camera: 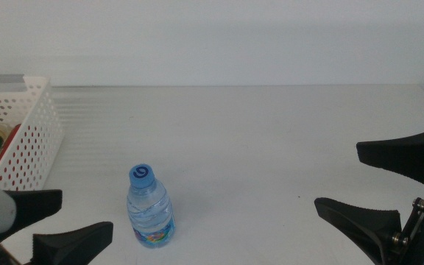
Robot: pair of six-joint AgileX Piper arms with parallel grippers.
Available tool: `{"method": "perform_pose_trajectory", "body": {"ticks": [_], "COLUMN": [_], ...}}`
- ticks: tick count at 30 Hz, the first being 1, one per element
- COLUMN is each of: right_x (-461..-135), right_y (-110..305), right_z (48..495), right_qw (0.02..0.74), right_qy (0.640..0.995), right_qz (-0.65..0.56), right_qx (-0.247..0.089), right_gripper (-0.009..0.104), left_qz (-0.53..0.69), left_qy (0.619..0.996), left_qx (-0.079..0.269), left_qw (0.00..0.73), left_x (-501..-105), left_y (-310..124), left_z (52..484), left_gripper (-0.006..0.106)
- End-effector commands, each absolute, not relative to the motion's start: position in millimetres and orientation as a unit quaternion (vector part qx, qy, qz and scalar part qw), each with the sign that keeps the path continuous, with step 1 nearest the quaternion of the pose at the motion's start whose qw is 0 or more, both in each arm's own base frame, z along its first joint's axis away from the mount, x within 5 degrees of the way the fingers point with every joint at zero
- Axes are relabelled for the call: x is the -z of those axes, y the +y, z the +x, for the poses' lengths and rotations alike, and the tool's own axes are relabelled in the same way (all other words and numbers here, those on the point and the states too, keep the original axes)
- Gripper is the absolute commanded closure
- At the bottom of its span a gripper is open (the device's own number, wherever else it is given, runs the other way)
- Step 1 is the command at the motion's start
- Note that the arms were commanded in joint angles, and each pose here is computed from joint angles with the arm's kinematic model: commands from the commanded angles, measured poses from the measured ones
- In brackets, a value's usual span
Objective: Use arms to grab the bottles and put them into the dustbin to the left of the table.
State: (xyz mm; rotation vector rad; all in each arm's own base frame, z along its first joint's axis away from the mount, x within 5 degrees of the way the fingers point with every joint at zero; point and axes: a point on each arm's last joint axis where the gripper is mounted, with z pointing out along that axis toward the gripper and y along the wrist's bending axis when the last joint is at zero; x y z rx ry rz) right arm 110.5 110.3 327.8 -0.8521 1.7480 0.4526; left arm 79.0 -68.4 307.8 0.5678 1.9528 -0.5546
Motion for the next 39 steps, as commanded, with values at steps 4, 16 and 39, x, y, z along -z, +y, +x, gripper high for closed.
{"method": "perform_pose_trajectory", "body": {"ticks": [4, 16, 39], "right_x": [-343, -343, -343], "right_y": [110, 110, 110], "right_z": [111, 111, 111], "right_qw": [0.580, 0.580, 0.580], "right_qy": [0.708, 0.708, 0.708], "right_qz": [-0.352, -0.352, -0.352], "right_qx": [-0.196, -0.196, -0.196], "right_gripper": [0.025, 0.025, 0.025], "left_qz": [0.218, 0.217, 0.180], "left_qy": [0.762, 0.699, 0.671], "left_qx": [0.257, 0.275, 0.295], "left_qw": [0.552, 0.624, 0.657], "left_x": [-329, -280, -205], "left_y": [-62, -42, -45], "left_z": [72, 48, 56], "left_gripper": [0.018, 0.018, 0.018]}}
